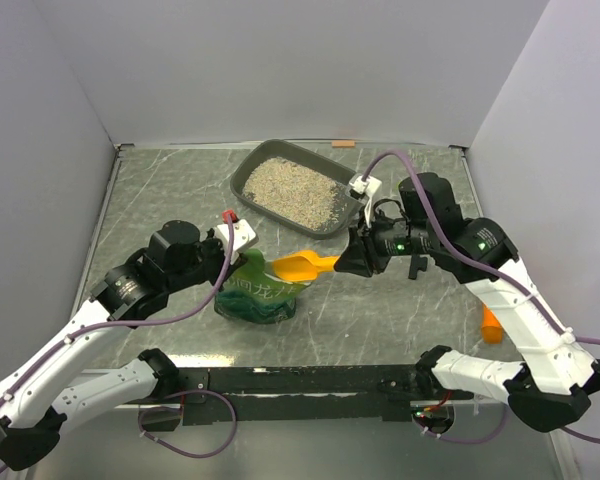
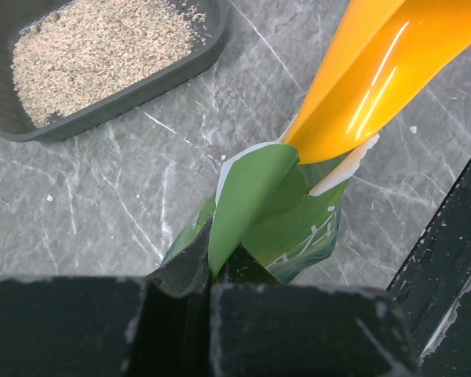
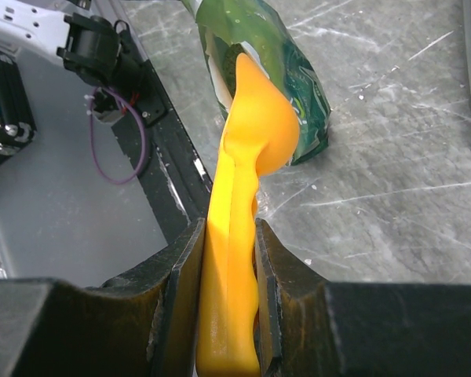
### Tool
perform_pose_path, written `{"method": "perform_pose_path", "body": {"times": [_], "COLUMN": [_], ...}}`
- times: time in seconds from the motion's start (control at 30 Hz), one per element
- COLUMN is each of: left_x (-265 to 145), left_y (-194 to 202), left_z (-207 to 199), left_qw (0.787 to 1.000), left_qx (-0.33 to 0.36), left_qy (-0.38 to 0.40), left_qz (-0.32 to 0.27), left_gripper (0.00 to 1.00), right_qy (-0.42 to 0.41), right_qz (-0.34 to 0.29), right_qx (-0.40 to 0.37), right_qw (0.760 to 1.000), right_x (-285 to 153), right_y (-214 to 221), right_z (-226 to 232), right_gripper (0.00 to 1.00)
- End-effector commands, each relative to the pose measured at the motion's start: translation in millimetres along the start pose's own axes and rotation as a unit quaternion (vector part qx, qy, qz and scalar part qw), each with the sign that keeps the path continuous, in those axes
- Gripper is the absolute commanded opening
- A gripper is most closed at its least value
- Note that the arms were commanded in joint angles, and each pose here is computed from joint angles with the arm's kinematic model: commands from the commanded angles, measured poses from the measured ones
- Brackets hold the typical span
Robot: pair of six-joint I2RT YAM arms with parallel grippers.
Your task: Fill the litter box with clean litter
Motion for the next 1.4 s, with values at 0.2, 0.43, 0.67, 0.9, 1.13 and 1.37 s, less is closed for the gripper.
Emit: {"method": "perform_pose_path", "body": {"times": [0.2,0.43,0.67,0.9,1.13,1.37], "left_x": [5.5,10.0,29.0,26.4,10.2,8.5], "left_y": [-28.8,-21.3,-5.5,-3.0,2.7,11.4], "left_z": [-1.9,-9.5,-27.1,-33.3,-25.1,-30.1], "left_qw": [0.996,0.995,0.996,0.992,0.985,0.982], "left_qx": [-0.012,-0.023,-0.031,-0.037,-0.042,-0.052], "left_qy": [0.005,-0.007,-0.014,-0.040,-0.092,-0.091], "left_qz": [-0.084,-0.097,-0.086,-0.115,-0.140,-0.157], "left_gripper": [0.01,0.01,0.01,0.01,0.01,0.01], "right_qy": [0.016,0.014,0.079,0.159,0.185,0.149], "right_qz": [0.057,0.100,0.160,0.186,0.183,0.184], "right_qx": [0.009,0.083,0.136,0.168,0.214,0.261], "right_qw": [0.998,0.991,0.975,0.955,0.941,0.936], "right_x": [30.6,62.4,92.3,126.8,171.9,211.0], "right_y": [-7.8,-17.7,-12.1,0.5,17.9,43.2], "right_z": [-14.7,-21.5,-34.4,-53.4,-61.5,-72.5], "right_gripper": [0.00,0.00,0.00,0.00,0.00,0.00]}}
Point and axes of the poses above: each gripper's point midway between its finger pads, its own x axis out along the fingers, its own z axis along the line the jaws close on, y = z × x, the point moved 6 cm from there along -x, back along the fingers, and after that the axes turned 12 degrees about x, right-handed, at the moved point
